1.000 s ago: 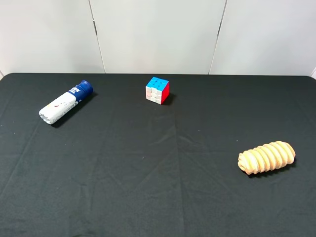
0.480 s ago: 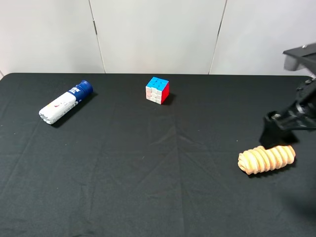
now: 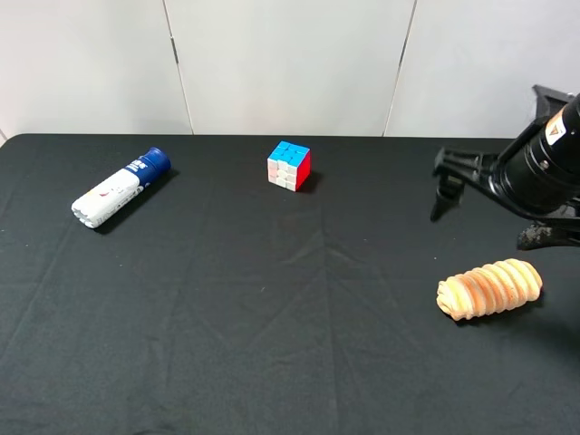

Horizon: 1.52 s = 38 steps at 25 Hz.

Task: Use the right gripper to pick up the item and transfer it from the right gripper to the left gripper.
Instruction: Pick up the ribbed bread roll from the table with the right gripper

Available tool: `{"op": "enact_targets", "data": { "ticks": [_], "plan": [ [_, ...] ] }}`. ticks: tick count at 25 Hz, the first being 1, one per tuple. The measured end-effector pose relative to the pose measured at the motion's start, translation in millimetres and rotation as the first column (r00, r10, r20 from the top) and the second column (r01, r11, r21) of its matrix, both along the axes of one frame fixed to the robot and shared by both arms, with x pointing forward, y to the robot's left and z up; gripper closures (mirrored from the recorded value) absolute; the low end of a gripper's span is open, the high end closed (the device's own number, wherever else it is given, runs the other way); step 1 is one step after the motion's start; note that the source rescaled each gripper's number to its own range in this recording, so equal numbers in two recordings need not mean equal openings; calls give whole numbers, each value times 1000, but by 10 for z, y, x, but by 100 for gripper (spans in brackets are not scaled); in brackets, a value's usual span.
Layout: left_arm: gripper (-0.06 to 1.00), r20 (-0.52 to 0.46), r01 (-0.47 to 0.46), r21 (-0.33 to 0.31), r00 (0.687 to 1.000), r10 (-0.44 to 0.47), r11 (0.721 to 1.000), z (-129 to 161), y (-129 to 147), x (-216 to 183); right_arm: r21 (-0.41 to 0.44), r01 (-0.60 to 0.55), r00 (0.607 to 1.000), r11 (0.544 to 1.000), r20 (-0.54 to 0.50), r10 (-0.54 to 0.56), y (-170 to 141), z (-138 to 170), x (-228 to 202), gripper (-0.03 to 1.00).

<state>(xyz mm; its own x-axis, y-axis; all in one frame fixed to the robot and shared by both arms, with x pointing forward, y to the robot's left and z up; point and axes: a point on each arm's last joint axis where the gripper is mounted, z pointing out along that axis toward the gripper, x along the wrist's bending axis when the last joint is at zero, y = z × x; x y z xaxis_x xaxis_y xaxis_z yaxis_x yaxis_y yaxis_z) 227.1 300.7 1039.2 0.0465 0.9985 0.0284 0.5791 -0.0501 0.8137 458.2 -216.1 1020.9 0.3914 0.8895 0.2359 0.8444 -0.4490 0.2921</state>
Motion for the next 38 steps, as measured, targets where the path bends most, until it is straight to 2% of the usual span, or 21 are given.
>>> {"op": "enact_targets", "data": {
  "ticks": [3, 7, 10, 13, 19, 24, 34, 38],
  "plan": [
    [-4, 0, 0, 0, 1000, 0, 1000, 0, 0, 0, 46, 189, 982, 981, 7, -190, -28, 6, 21, -3],
    [-4, 0, 0, 0, 1000, 0, 1000, 0, 0, 0, 78, 421, 907, 904, -23, -421, -80, 0, 12, -3],
    [-4, 0, 0, 0, 1000, 0, 1000, 0, 0, 0, 80, 540, 842, 838, -50, -537, -148, -9, 3, -3],
    [-4, 0, 0, 0, 1000, 0, 1000, 0, 0, 0, 71, 606, 795, 792, -75, -602, -249, -17, 8, -3],
    [-4, 0, 0, 0, 1000, 0, 1000, 0, 0, 0, 117, 690, 722, 715, -178, -668, -279, -46, 5, -3],
    [-4, 0, 0, 0, 1000, 0, 1000, 0, 0, 0, 92, 729, 673, 679, -278, -685, -210, -241, 76, -3],
    [-4, 0, 0, 0, 1000, 0, 1000, 0, 0, 0, -5, 750, 615, 661, -360, -701, -139, -684, 258, -3],
    [-4, 0, 0, 0, 1000, 0, 1000, 0, 0, 0, -14, 754, 608, 657, -367, -705, -129, -826, 287, -3]
  ]
}}
